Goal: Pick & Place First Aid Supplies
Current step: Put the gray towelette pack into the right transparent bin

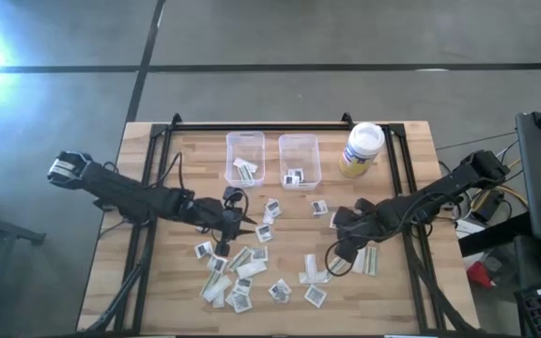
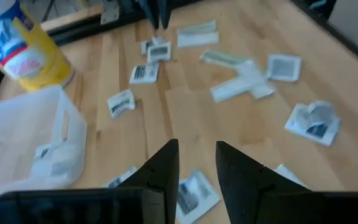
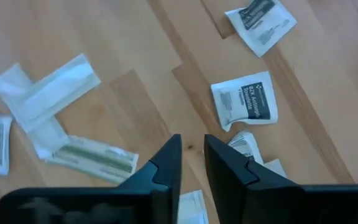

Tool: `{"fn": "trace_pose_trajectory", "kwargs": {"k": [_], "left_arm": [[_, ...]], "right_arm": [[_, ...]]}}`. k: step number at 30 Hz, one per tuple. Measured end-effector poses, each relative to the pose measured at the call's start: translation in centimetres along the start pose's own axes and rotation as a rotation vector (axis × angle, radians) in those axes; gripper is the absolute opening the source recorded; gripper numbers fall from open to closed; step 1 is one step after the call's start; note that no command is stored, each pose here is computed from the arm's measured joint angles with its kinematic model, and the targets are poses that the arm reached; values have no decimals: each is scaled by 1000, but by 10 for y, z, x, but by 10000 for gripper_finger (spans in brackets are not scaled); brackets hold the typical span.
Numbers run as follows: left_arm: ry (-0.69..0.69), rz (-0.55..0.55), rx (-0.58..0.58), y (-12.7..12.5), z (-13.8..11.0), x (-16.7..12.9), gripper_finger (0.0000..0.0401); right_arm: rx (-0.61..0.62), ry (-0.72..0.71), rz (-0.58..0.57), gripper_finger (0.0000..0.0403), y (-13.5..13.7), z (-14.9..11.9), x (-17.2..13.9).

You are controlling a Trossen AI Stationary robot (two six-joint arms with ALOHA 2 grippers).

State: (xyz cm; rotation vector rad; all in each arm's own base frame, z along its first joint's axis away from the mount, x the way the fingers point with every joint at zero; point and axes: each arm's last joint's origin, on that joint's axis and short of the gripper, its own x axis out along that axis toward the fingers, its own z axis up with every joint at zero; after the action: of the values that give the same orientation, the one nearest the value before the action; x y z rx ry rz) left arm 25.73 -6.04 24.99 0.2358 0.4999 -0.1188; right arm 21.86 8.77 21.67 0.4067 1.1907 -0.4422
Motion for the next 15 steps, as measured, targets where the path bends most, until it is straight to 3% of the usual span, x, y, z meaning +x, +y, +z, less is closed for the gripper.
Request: {"fn": "trace_pose_trajectory", "kwargs": {"k": [9, 15], "left_arm": [[-20, 26, 3, -1, -10, 3, 101], [-13, 53, 42, 0, -10, 3, 101]], "right_arm": [[175, 13, -74, 127, -25, 17, 13], [240, 136, -82, 148, -47, 15, 31]]}}
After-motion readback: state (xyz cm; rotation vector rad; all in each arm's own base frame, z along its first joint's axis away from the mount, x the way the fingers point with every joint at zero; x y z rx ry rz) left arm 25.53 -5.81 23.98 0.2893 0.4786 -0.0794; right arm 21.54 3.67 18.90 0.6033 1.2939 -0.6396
